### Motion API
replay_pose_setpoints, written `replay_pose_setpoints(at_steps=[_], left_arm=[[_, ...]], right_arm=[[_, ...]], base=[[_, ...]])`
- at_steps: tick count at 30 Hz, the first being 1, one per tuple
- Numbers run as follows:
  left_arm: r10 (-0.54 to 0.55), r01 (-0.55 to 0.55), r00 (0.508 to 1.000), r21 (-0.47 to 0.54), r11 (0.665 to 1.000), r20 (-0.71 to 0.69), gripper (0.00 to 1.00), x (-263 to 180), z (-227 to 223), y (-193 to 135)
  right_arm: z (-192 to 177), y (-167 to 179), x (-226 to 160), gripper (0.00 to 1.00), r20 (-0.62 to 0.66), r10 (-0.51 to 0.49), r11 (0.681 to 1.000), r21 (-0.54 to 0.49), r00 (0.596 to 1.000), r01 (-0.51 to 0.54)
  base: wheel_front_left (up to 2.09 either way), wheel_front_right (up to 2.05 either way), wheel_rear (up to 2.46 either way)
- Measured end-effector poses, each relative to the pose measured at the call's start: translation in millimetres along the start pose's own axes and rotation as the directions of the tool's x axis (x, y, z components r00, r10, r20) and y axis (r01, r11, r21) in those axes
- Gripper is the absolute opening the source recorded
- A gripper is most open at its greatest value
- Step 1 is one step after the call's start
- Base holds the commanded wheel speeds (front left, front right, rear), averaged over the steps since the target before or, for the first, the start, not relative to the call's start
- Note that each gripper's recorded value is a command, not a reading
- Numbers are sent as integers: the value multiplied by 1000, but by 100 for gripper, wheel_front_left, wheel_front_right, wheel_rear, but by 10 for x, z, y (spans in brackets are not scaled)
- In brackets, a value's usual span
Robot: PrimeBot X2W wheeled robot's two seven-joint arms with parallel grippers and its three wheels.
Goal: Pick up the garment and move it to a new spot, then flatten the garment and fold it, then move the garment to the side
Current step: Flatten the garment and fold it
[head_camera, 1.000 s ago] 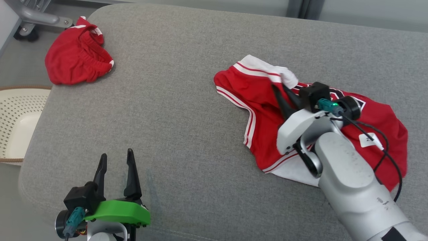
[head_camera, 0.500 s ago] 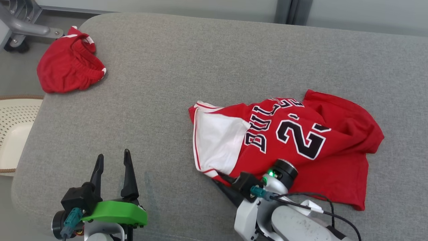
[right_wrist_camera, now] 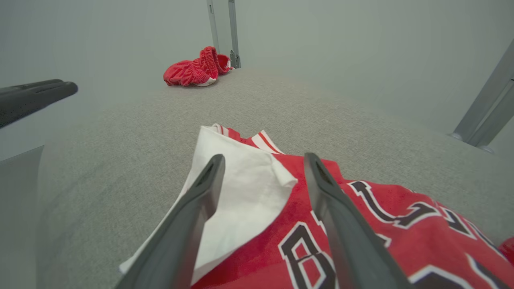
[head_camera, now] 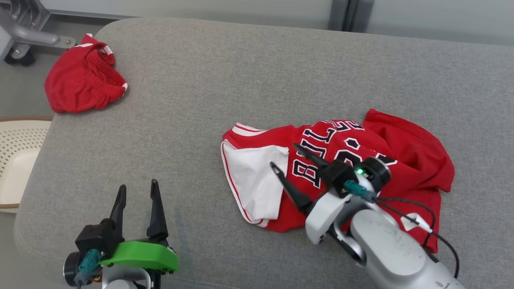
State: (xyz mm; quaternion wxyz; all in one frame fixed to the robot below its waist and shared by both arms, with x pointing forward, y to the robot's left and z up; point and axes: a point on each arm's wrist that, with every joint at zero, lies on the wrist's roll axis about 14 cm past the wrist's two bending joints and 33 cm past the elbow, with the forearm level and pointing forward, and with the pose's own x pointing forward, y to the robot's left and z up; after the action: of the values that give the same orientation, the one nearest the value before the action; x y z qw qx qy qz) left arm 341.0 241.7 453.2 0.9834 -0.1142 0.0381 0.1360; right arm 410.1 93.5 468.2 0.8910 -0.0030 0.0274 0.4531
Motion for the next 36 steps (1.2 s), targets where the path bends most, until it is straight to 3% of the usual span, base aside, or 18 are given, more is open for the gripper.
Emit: replay_pose_setpoints(at_steps=[5, 15, 17, 19, 26, 32, 33, 34, 36], left_arm=[[16, -16, 1000, -1, 1000, 4, 100, -40, 18, 47], [78, -77, 997, -7, 997, 11, 100, -151, 50, 230], [84, -84, 996, -8, 996, 12, 100, -170, 54, 250], [87, -87, 996, -8, 996, 13, 100, -183, 57, 261], [92, -92, 996, -10, 996, 12, 100, -215, 51, 274], [86, -86, 996, -9, 996, 6, 100, -220, 31, 257], [85, -85, 996, -9, 996, 6, 100, -217, 29, 253], [82, -82, 997, -8, 997, 5, 100, -213, 26, 244], [79, -79, 997, -7, 997, 3, 100, -205, 20, 235]], right_arm=[[-43, -343, 36, 100, -47, -84, 996, -39, 995, 82], [-299, 16, 192, 100, -152, 21, 1000, -10, 988, -22], [-350, 79, 199, 29, -170, 37, 999, 6, 985, -37], [-373, 117, 207, 0, -177, 46, 999, 16, 983, -44], [-192, 302, 288, 0, -106, 104, 994, -7, 989, -105], [-236, 903, 211, 0, -127, 274, 961, -1, 953, -276], [-258, 1011, 179, 12, -133, 305, 951, 3, 943, -308], [-280, 1106, 147, 100, -138, 334, 942, 4, 932, -337], [-324, 1254, 86, 100, -149, 378, 925, 16, 914, -380]], base=[[0, 0, 0], [0, 0, 0], [0, 0, 0], [0, 0, 0], [0, 0, 0], [0, 0, 0], [0, 0, 0], [0, 0, 0], [0, 0, 0]])
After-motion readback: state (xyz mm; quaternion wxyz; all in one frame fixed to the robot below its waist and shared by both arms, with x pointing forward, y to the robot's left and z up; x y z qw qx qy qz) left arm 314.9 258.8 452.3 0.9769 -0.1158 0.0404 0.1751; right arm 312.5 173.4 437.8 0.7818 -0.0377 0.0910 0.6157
